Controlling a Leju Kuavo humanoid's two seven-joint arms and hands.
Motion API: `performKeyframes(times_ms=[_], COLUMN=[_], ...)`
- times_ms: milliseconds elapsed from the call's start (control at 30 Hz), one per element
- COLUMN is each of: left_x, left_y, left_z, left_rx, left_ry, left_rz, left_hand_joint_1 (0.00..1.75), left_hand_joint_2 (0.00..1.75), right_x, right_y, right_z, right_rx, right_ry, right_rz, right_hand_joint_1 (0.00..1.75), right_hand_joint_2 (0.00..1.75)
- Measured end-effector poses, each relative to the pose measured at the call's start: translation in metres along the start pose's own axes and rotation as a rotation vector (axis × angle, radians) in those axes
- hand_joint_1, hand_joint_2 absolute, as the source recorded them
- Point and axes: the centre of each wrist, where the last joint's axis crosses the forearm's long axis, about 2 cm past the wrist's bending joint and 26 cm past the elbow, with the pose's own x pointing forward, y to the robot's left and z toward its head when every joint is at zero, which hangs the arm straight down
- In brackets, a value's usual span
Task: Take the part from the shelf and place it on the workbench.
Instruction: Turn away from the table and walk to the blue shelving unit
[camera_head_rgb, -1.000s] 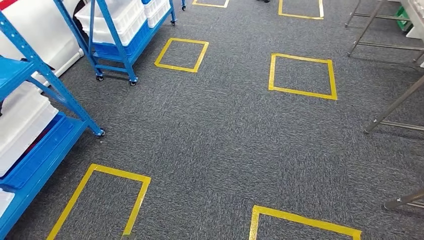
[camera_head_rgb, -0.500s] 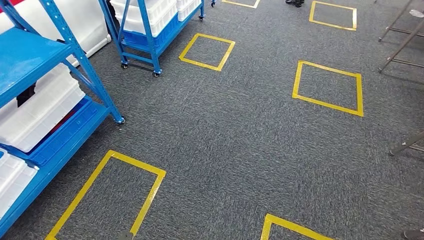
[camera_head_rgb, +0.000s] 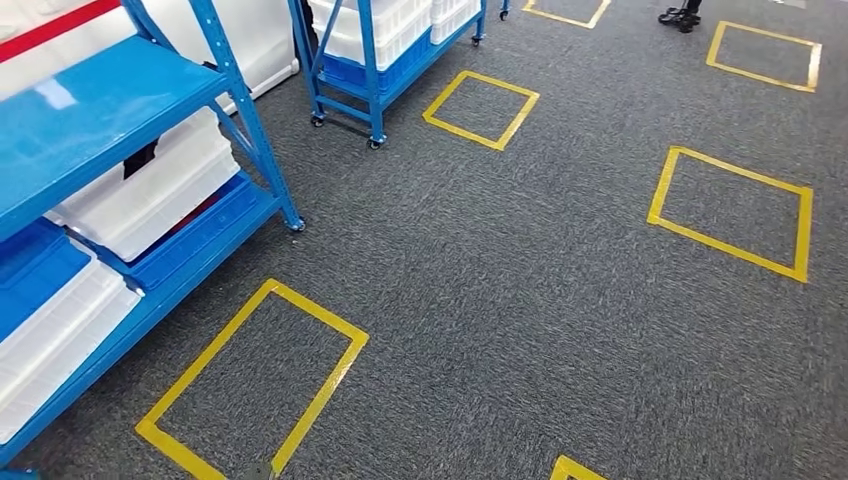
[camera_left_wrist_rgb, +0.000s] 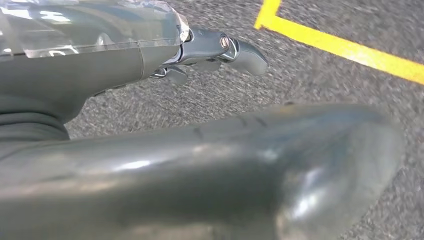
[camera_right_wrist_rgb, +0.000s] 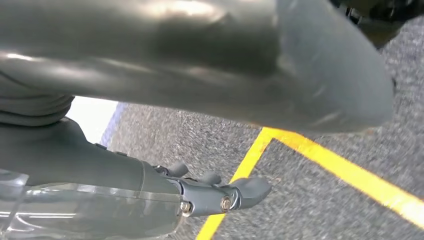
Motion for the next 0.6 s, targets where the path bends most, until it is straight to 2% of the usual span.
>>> performKeyframes(times_ms=[600], left_x=[0.0010], left_y=[0.0040], left_z=[-0.0013], left_rx=[0.003], left_ry=[-0.003], left_rz=[-0.011], left_hand_joint_1=[0.00], left_hand_joint_2=[0.00], right_x=[0.0021], right_y=[0.0017], right_z=[-0.0001], right_rx=[0.009], right_ry=[-0.006], right_rz=[-0.001], right_hand_joint_1=[0.00], right_hand_joint_2=[0.00])
